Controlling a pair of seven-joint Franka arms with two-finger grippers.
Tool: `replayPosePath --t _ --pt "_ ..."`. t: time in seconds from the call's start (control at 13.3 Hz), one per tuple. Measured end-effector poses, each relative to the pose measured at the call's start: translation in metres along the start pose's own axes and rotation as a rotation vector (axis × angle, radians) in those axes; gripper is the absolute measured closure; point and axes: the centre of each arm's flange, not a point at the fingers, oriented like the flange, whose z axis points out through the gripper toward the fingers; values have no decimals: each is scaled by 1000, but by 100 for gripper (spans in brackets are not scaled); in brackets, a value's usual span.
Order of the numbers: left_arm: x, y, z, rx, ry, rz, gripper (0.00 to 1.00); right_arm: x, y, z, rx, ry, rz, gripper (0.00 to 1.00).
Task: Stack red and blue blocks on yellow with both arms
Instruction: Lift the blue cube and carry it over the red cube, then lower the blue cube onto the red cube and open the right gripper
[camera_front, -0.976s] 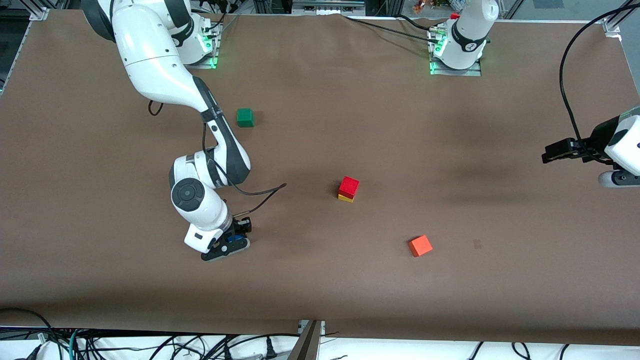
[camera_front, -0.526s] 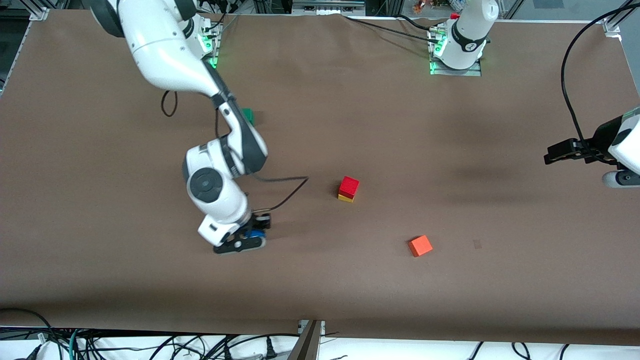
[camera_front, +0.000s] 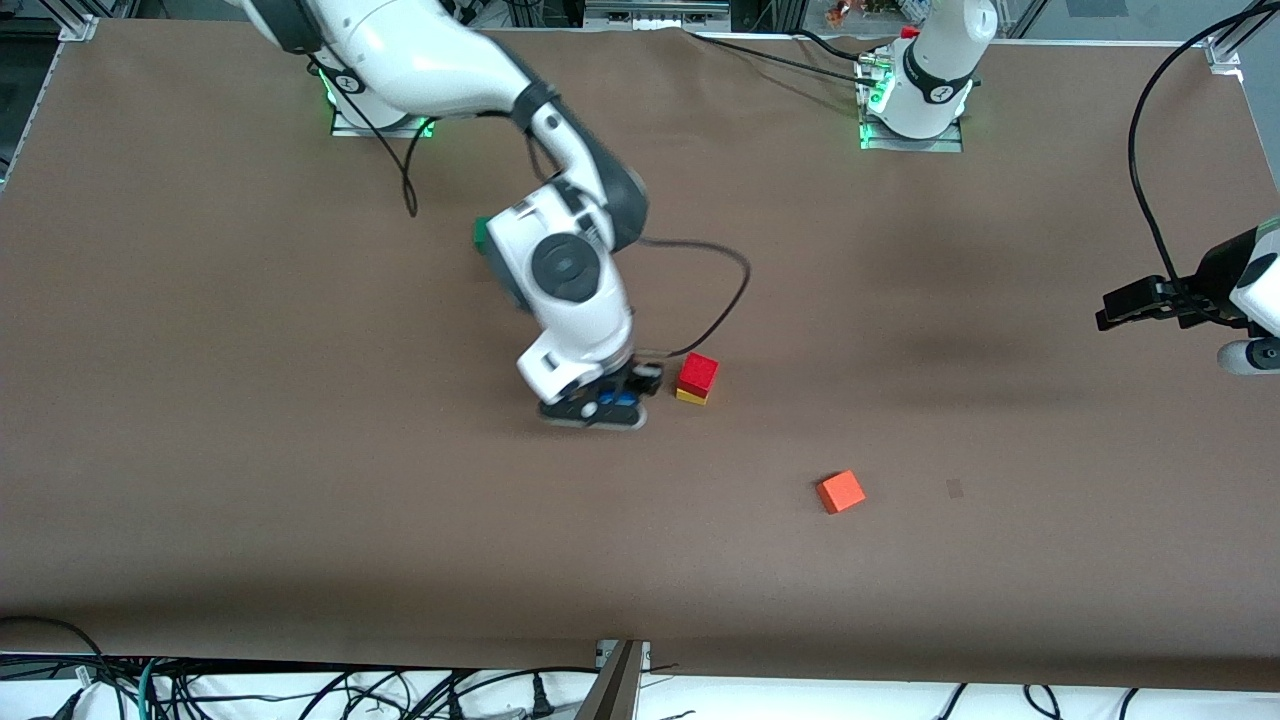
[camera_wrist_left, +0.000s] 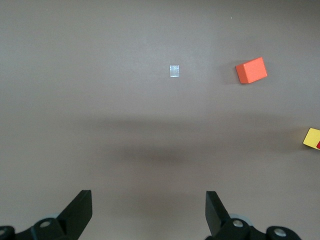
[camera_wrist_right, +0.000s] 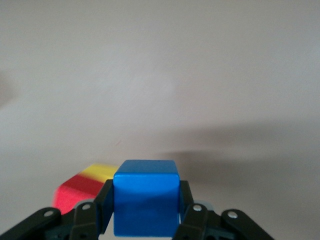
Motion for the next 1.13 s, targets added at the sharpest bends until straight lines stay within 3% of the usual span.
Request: replayPosePath --t 0.15,0.3,1.13 --pt "0 0 0 0 0 0 0 -39 -31 0 2 -3 35 45" --pt "0 0 0 0 0 0 0 -54 -42 0 4 -3 60 45" --pt "0 1 -3 -1 8 3 0 -35 -49 -10 128 104 87 45"
